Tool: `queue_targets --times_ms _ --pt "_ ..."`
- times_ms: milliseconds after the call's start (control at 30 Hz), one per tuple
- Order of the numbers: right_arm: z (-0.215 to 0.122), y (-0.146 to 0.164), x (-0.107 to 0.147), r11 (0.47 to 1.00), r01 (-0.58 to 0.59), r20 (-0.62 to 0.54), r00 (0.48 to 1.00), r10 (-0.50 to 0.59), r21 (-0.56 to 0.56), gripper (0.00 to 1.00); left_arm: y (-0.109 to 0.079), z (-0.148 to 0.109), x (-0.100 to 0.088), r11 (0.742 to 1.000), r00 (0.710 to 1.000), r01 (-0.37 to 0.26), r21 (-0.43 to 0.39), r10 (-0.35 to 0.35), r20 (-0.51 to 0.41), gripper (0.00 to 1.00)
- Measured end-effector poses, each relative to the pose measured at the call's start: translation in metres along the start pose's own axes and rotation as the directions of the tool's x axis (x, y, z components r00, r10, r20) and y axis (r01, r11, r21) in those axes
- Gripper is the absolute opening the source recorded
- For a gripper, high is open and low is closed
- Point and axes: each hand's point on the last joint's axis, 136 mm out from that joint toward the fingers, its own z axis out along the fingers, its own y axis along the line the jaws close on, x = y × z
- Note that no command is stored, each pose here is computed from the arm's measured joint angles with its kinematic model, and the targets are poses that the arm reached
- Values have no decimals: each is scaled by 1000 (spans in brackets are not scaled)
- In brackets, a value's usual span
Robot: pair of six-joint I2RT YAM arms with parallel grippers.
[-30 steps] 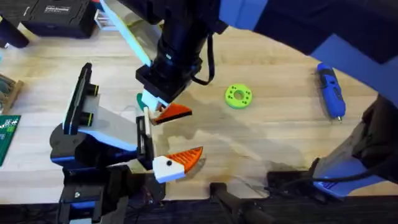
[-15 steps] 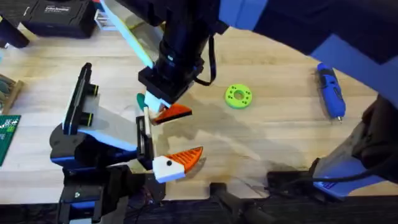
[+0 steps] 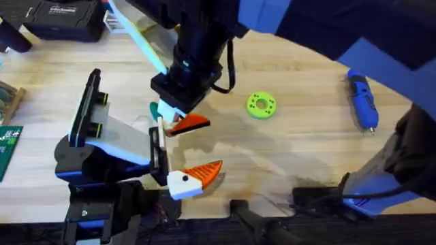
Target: Pick up the gripper from the table and insert it into the empty holder that is missing its gripper. Then pick up a screw, insert it into the mounting hole, and use the screwdriver to tighten it. Finally, clean up the table by picking up the vegetable and placing it into the bucket.
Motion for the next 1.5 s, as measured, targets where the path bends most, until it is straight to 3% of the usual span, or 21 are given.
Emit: queue_targets --times_ms 467,533,700,733,1000,1200,1333,1500 --pt "10 -3 -4 1000 -4 -11 1000 4 0 18 -1 0 1 1000 1000 12 7 -12 -2 986" --pt "10 -3 -3 1000 -4 -14 1000 4 1 233 -1 0 1 1000 1000 10 7 -10 -2 986" --pt "9 -10 0 1000 -13 -26 1000 14 19 941 -1 0 1 1000 1000 10 7 -10 -2 985" --pt "8 -14 0 1000 -22 -26 999 22 21 981 -1 0 1 1000 1000 7 7 -7 -1 986" --pt "-4 -34 6 995 -92 -28 995 93 42 994 -1 0 1 1000 1000 2 7 -2 -1 986" --pt "-41 -43 13 989 -133 50 990 130 59 994 -1 0 1 1000 1000 2 7 -2 -1 986" --pt "-66 -44 30 984 -158 125 981 147 81 994 -1 0 1 1000 1000 2 7 -2 -1 986" --pt "-68 -47 63 973 -218 198 960 200 77 994 -1 0 1 1000 1000 2 7 -2 -1 986"
